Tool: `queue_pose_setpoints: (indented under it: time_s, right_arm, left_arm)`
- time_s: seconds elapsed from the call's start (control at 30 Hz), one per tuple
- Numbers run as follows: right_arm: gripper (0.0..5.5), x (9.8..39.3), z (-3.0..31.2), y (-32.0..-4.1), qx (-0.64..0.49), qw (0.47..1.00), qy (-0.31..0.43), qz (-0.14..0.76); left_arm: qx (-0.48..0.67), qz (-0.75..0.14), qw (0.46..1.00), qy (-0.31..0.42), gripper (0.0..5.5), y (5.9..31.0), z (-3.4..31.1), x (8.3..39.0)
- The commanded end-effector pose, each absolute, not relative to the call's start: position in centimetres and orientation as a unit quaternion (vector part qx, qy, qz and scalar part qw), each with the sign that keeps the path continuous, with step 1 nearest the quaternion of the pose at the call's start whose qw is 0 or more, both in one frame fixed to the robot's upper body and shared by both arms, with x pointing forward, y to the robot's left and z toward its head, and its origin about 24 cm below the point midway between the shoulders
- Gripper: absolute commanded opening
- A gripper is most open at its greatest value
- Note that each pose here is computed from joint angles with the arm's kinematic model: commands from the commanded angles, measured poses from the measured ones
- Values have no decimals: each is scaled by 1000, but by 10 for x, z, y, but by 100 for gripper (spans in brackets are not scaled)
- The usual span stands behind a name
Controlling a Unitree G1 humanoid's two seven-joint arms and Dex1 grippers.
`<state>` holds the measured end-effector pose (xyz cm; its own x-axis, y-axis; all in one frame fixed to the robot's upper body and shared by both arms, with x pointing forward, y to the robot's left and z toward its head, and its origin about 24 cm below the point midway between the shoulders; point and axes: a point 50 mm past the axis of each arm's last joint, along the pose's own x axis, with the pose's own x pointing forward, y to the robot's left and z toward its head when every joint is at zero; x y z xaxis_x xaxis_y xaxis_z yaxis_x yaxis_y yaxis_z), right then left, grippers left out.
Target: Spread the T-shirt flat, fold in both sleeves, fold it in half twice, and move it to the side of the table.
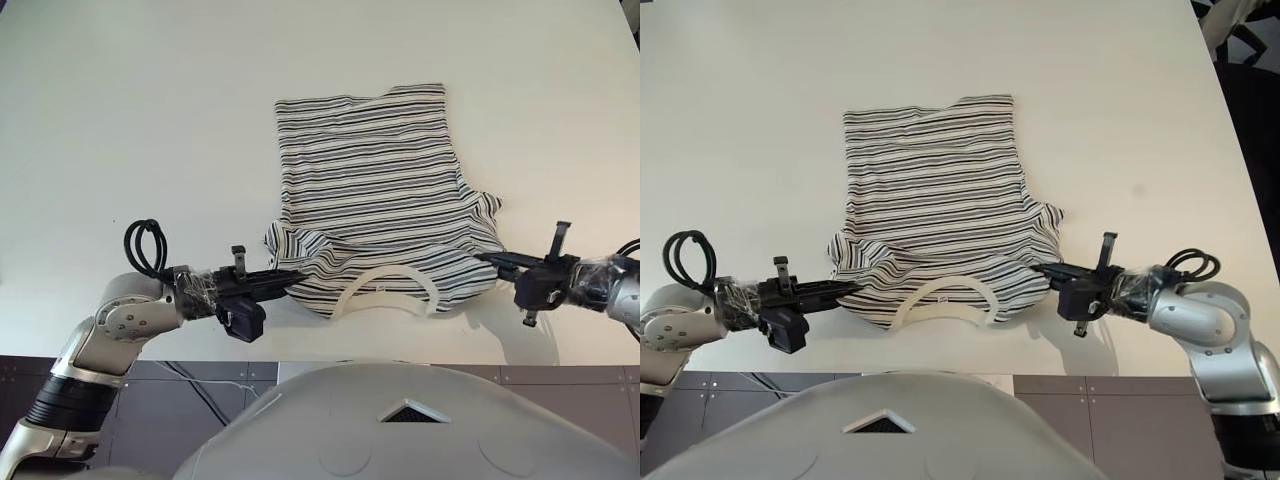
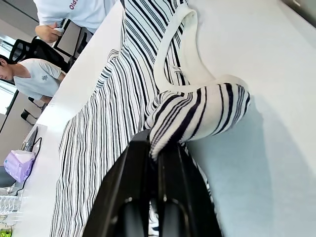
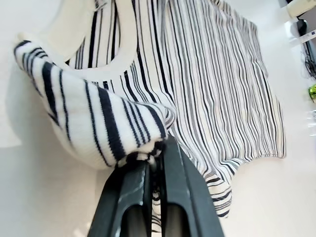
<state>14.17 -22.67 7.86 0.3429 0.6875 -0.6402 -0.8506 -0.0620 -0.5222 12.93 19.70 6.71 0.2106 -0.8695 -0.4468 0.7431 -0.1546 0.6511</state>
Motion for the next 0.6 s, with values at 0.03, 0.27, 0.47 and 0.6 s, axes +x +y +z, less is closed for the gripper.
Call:
queue_pose_setpoints:
  time_s: [0.03, 0.27, 0.47, 0.6]
  right_arm:
    - [13, 135, 64, -226, -483, 634, 120, 592]
    - [124, 134, 61, -235, -502, 627, 147, 577]
    - [153, 138, 74, -249, -520, 642, 146, 544]
    - [153, 129, 90, -241, -473, 666, 126, 563]
  left_arm:
    - [471, -639, 606, -48, 10, 204, 54, 122]
    - [451, -617, 642, -54, 117, 205, 62, 123]
    - [359, -631, 688, -23, 120, 211, 90, 108]
    - [316, -621, 717, 5, 120, 223, 109, 111]
